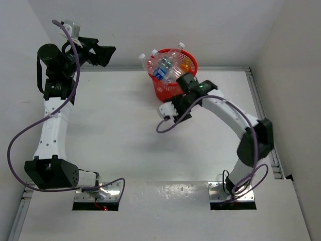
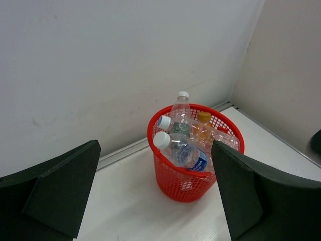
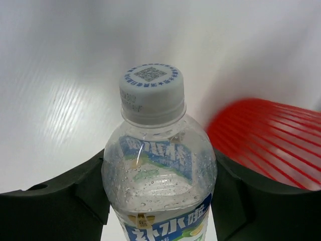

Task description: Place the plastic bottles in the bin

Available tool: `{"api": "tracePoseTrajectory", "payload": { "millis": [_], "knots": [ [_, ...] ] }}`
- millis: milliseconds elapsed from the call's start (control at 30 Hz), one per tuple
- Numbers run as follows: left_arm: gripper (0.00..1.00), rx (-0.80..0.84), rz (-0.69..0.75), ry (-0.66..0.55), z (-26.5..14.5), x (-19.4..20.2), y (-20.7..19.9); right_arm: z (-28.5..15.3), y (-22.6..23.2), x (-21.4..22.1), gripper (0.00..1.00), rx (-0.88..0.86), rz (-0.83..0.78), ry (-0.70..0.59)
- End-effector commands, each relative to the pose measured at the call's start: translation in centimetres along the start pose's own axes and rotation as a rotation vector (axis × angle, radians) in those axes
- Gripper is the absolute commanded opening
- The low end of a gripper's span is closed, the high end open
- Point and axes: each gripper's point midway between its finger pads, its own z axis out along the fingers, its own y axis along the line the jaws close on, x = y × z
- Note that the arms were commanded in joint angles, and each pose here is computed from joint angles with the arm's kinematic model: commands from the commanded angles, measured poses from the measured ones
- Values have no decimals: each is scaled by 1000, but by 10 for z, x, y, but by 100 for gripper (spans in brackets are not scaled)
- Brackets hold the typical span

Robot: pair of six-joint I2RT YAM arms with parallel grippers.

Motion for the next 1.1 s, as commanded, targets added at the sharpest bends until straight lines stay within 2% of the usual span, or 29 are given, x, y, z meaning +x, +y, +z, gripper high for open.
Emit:
{"api": "tracePoseTrajectory", "payload": {
  "millis": [0,33,67,133,167,200,233,267,333,400,433,500,600,667,700,833,1067],
  "knots": [
    [100,52,25,-48,-9,-15,-16,-117,-58,-82,10,318,232,-265],
    [100,62,16,-48,-9,-13,-17,-140,-74,-87,10,409,244,-287],
    [100,53,5,-48,-12,-13,-16,-161,-88,-93,9,487,375,-344],
    [100,71,-7,-42,-12,-9,-18,-223,-132,-77,7,728,410,-361],
    [100,74,1,-51,-14,-11,-21,-233,-139,-73,5,762,549,-417],
    [100,74,-11,-51,-14,-11,-21,-273,-151,-48,5,897,601,-395],
    [100,74,-12,-50,-16,-10,-22,-303,-170,-44,5,1021,577,-431],
    [100,74,-23,-49,-16,-10,-23,-321,-176,-15,5,1104,717,-449],
    [100,76,-17,-56,-18,-11,-25,-347,-197,7,4,1211,772,-499],
    [100,74,-35,-48,-18,-7,-24,-351,-205,26,2,1235,851,-521],
    [100,74,-35,-48,-18,-7,-24,-339,-219,47,1,1229,921,-526],
    [100,72,-62,-39,-18,-2,-24,-369,-229,49,0,1304,952,-571],
    [100,59,-83,-28,-17,8,-20,-338,-246,73,0,1294,1088,-642],
    [100,57,-91,-19,-17,13,-19,-347,-253,68,0,1328,1063,-713],
    [100,48,-100,-20,-19,13,-16,-328,-255,70,0,1293,1089,-714],
    [100,46,-117,-13,-19,17,-15,-314,-267,68,0,1257,1095,-748],
    [100,31,-164,4,-17,28,-11,-255,-276,70,0,1150,1130,-691]
  ]
}}
